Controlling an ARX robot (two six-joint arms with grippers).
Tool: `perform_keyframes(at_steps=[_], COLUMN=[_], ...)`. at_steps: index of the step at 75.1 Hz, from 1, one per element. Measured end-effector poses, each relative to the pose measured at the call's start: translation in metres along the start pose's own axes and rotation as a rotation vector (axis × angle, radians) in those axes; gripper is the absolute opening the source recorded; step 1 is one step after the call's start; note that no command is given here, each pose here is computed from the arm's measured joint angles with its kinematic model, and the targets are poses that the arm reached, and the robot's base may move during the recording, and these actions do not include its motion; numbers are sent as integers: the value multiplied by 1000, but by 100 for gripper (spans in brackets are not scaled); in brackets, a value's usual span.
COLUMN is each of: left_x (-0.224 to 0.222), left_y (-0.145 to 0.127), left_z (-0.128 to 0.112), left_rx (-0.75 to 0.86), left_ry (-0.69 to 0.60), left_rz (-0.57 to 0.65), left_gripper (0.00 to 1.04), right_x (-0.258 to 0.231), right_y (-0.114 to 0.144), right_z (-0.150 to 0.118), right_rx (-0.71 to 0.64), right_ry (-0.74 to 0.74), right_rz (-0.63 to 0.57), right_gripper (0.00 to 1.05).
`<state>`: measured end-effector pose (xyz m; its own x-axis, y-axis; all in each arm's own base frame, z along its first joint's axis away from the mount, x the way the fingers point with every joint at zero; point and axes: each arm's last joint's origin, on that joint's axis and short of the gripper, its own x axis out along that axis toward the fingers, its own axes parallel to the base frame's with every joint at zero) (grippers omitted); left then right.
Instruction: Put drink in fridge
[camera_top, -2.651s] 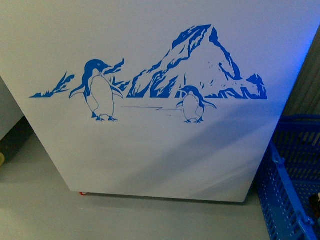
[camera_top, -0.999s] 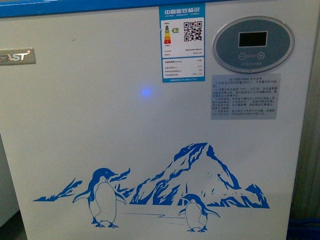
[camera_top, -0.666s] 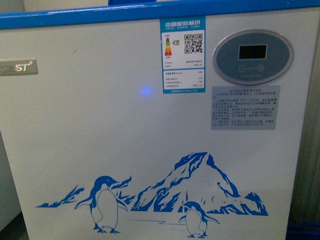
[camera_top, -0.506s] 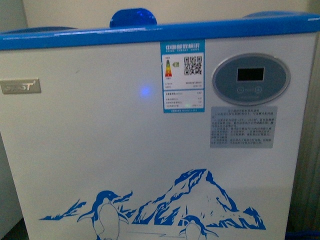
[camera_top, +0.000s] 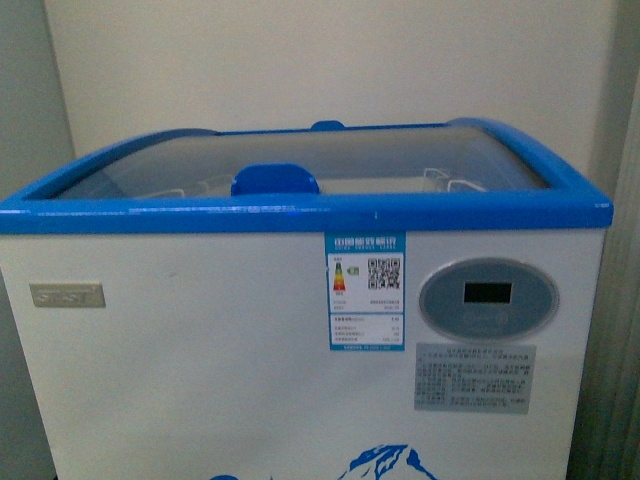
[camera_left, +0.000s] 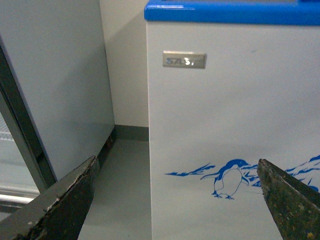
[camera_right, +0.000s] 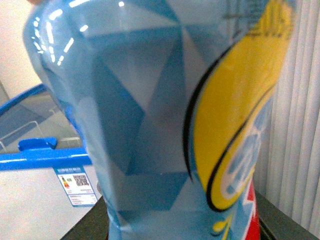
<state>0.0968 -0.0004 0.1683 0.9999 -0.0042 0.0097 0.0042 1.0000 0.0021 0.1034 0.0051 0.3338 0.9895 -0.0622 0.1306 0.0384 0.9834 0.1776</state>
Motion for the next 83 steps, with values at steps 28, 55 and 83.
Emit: perform_keyframes(at_steps=[28,55,83], left_x=[0,72,217], left_y=[-1,-6,-74], left_z=[0,48,108], left_rx=[-55,-278,350], left_ry=[67,115,-35], left_rz=[-30,-177,-620], left_gripper=[97,97,97], right_x=[0,0,0], right_y=[0,0,0], right_z=[0,0,0], right_rx=[0,0,0], right_ry=[1,0,0], right_rz=[0,0,0], right_gripper=[41,41,41])
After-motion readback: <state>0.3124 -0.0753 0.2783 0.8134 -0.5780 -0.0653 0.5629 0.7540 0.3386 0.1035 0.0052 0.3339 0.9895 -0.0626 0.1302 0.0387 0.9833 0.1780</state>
